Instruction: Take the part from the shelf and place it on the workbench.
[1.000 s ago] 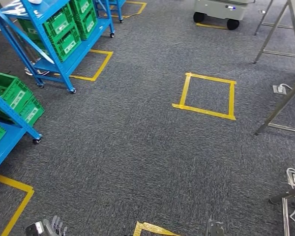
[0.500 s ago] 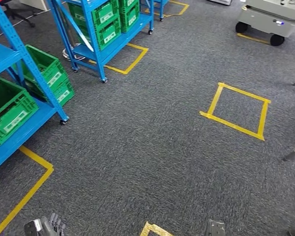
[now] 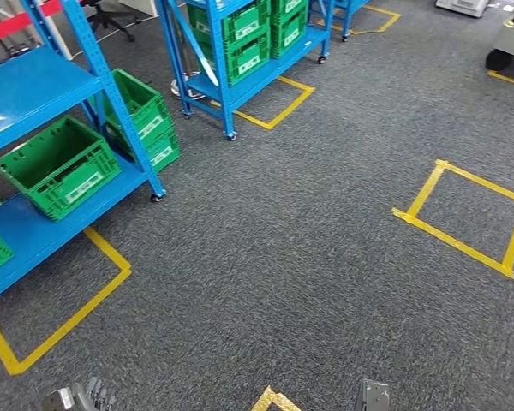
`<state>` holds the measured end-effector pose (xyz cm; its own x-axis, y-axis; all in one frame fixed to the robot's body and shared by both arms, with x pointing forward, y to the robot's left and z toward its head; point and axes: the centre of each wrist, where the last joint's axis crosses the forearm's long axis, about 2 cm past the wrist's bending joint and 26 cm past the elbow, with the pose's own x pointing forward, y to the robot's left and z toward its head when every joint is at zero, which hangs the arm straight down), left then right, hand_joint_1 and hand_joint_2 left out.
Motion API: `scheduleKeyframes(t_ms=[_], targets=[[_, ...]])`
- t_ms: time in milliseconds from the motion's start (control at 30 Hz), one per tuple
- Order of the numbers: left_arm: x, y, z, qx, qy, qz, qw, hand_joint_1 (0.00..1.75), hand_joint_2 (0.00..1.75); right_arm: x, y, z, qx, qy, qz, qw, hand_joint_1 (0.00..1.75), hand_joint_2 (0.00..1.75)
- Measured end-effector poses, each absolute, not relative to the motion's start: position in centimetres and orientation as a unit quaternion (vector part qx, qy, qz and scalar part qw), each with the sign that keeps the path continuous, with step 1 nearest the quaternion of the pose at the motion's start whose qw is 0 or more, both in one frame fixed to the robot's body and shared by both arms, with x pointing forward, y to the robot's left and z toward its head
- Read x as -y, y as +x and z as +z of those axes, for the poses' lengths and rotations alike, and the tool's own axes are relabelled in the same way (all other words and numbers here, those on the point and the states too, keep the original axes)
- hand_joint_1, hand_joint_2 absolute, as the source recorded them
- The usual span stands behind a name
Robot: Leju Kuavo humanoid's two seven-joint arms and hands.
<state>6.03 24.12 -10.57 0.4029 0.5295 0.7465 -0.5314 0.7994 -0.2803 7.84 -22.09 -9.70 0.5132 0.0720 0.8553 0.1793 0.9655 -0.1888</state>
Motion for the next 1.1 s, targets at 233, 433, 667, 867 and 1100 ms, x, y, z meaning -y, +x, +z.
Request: scheduleKeyframes(t_ms=[233,433,667,867,1100], targets=[[-24.20,6.20,-10.55,0.447,0.002,0.315,0.837,0.00,0.00,22.10,8.10,-9.65,0.494,-0.131,-0.029,0.859,0.00,0.00],[-24.25,6.05,-10.58,0.446,0.004,0.315,0.838,0.00,0.00,22.08,8.44,-9.58,0.497,-0.132,-0.027,0.857,0.00,0.00],[-24.22,6.08,-10.57,0.446,0.003,0.315,0.838,0.00,0.00,22.07,8.24,-9.62,0.495,-0.132,-0.027,0.858,0.00,0.00],[-24.23,5.84,-10.60,0.444,0.004,0.315,0.839,0.00,0.00,22.05,8.33,-9.60,0.496,-0.131,-0.027,0.858,0.00,0.00],[-24.13,6.05,-10.56,0.445,0.004,0.314,0.839,0.00,0.00,22.04,8.13,-9.63,0.494,-0.137,-0.020,0.858,0.00,0.00]])
